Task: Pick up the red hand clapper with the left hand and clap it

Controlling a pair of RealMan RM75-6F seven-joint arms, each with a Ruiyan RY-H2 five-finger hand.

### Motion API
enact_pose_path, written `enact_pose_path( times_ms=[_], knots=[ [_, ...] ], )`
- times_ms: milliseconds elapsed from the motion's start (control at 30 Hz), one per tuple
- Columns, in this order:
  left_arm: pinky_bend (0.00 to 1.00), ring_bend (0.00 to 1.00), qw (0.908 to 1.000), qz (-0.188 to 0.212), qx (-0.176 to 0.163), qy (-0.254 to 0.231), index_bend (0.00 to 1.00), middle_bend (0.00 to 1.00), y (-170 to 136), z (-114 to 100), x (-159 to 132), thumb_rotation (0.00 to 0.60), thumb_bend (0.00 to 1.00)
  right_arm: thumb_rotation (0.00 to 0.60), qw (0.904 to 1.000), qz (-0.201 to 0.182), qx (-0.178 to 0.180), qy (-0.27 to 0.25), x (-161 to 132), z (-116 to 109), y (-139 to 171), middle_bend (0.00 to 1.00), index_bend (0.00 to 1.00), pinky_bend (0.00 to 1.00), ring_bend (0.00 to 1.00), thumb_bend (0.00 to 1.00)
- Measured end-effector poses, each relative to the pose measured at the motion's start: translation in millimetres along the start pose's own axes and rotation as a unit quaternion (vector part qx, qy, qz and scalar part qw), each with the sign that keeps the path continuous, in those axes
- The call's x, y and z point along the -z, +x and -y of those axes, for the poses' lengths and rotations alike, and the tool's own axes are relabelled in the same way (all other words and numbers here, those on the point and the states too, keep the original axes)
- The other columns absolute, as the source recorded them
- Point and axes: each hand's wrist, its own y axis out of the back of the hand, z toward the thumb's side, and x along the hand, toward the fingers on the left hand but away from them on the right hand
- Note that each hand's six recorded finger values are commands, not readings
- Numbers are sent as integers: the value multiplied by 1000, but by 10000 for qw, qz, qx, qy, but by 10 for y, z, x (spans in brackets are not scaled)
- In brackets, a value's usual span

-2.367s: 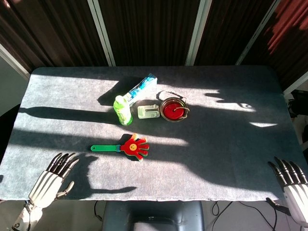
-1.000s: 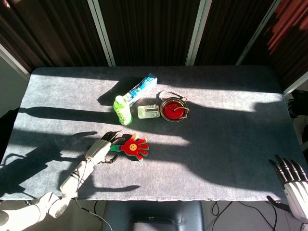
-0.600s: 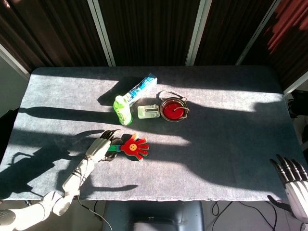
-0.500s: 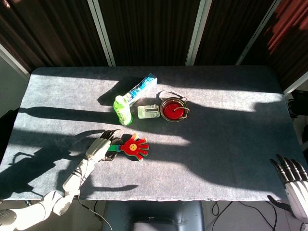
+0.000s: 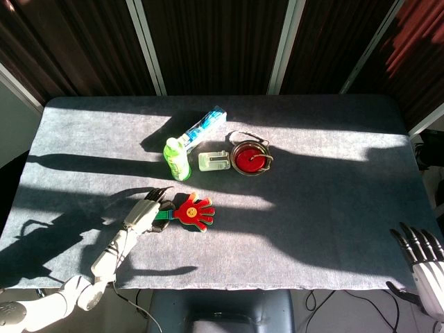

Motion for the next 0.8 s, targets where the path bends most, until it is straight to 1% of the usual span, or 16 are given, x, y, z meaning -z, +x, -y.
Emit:
enact_pose_path(
  times_ms=[333,433,567,600,700,800],
  knots=[
    [0,0,10000,-50,33,35,455,2,2,19,34,600,416,600,10000,0,-2,3,-1,1,0,0,0,0,0,144],
    [0,0,10000,-44,23,33,500,22,-3,18,36,600,416,600,10000,-2,-12,10,-4,6,0,0,0,0,0,144],
    [0,0,10000,5,-29,26,624,116,-7,4,19,600,405,600,10000,-5,-12,15,-6,8,0,0,0,0,0,145],
    [0,0,10000,20,-22,9,664,151,-8,7,14,600,423,600,10000,-7,-13,15,-6,9,1,0,0,0,0,145],
    [0,8,10000,50,-22,-42,741,222,-14,12,5,600,471,600,10000,-13,-14,18,-8,9,2,0,0,0,0,145],
    [0,54,9999,70,-46,-119,804,309,-22,13,2,600,522,600,10000,-14,-8,12,-8,5,5,0,0,0,0,145]
  ],
)
